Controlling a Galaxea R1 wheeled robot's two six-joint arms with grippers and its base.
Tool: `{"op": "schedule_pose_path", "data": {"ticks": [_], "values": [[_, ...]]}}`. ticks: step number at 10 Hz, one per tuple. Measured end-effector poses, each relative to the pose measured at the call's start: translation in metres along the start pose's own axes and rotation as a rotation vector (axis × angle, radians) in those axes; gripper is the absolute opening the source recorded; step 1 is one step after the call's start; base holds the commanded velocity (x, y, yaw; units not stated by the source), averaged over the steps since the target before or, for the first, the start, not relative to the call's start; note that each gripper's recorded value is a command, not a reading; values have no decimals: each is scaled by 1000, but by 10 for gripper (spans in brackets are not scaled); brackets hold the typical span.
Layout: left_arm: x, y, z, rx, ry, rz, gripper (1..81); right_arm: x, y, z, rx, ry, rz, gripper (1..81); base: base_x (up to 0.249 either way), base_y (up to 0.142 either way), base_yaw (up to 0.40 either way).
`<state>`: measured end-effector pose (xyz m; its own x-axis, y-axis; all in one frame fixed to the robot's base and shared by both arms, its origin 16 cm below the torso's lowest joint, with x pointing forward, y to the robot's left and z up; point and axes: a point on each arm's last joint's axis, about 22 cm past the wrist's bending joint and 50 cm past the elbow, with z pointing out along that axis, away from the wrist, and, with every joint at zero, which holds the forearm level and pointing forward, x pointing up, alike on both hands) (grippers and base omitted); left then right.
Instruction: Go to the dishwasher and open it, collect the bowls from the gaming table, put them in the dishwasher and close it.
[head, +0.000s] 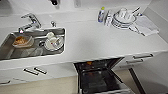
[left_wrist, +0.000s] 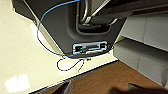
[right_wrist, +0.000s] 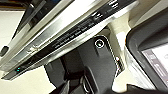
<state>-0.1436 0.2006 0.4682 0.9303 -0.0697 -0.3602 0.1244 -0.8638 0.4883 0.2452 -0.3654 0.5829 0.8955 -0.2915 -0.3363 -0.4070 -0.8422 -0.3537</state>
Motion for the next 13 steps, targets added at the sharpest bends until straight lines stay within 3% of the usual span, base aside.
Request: {"op": "schedule_pose_path", "data": {"ticks": [4, 7, 10, 13], "values": [[40, -9, -1, 18, 42, 28, 811, -64, 36, 20, 9, -40, 39, 811, 0, 0, 0], [69, -4, 8, 20, 72, 46, 811, -102, 52, 59, 25, -55, 48, 811, 0, 0, 0], [101, -12, 10, 30, 103, 64, 811, -130, 32, 120, 88, -64, 29, 811, 0, 0, 0], [129, -18, 14, 37, 131, 81, 811, -143, 33, 161, 83, -67, 13, 811, 0, 0, 0]]}}
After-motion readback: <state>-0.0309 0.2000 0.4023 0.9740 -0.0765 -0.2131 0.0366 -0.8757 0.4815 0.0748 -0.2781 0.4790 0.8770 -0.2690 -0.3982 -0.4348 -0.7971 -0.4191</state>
